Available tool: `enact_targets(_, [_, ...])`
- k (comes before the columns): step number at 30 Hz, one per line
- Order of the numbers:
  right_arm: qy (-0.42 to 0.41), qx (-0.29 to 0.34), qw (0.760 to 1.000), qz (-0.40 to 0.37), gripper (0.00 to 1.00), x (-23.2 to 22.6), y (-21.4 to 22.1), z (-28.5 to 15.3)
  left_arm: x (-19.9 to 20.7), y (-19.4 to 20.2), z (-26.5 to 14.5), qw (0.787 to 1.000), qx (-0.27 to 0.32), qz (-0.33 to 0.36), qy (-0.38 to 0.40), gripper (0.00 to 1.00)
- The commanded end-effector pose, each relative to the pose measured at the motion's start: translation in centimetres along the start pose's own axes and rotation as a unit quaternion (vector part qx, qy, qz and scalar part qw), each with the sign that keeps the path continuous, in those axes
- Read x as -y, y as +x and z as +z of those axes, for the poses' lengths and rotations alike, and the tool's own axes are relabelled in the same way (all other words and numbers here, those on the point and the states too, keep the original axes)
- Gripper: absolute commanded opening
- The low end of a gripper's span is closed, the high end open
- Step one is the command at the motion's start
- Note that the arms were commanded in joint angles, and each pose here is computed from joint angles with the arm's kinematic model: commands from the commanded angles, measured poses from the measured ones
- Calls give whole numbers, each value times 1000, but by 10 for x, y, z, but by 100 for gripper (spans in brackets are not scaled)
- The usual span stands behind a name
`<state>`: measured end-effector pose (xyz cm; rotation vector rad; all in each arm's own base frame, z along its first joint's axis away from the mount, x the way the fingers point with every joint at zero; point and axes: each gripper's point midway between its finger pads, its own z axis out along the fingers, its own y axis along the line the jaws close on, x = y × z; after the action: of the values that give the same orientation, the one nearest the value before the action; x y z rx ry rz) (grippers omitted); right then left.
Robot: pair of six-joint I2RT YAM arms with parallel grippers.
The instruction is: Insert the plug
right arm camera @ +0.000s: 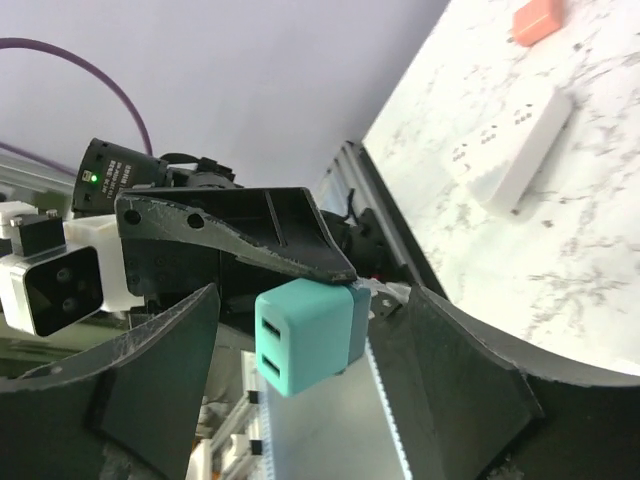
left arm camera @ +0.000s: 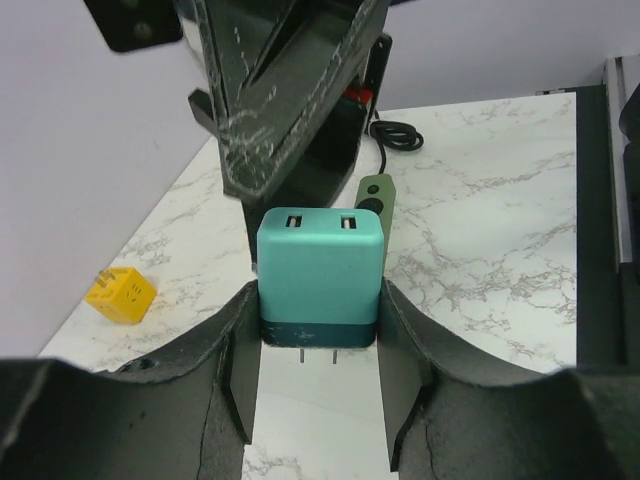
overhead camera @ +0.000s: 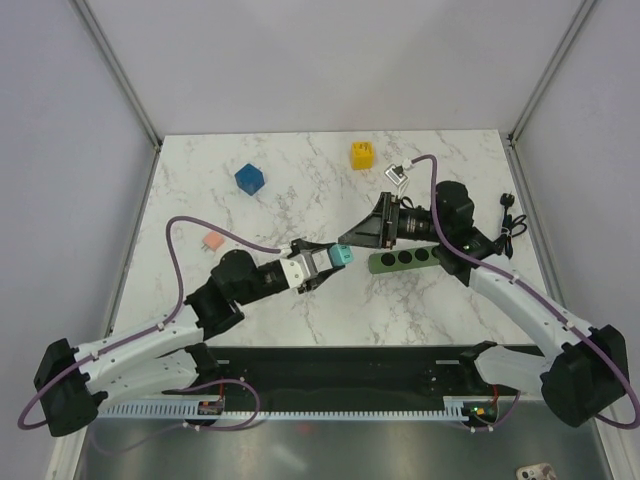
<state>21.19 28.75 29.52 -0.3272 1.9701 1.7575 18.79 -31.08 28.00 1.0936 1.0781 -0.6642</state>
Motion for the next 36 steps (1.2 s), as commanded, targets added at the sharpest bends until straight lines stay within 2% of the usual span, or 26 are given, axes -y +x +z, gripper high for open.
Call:
enact_targets(1, [44, 2, 996, -78, 84, -6, -6, -10, -1, 0, -16, 999, -3, -28, -23, 2])
enact_targets(3, [61, -4, 995, -77, 84, -3, -5, -13, 3, 13, -20, 999, -22, -43, -24, 2])
enact_targets(6, [79, -14, 993, -82, 76, 8, 1, -15, 6, 21, -23, 998, -36, -54, -22, 2])
enact_targets(12, [104, -27, 988, -108, 69, 10, 5, -20, 2, 31, -14, 994, -86, -64, -22, 2])
enact_targets(21, [159, -46, 981, -102, 68, 36, 17, -15, 9, 40, -9, 991, -100, -86, -7, 2])
enact_targets(28, [170, -64, 978, -98, 67, 43, 27, 0, 9, 39, -3, 991, -103, -87, -2, 2])
enact_targets(36, [179, -81, 977, -76, 58, 63, 43, 11, 14, 46, 4, 989, -111, -97, 11, 2])
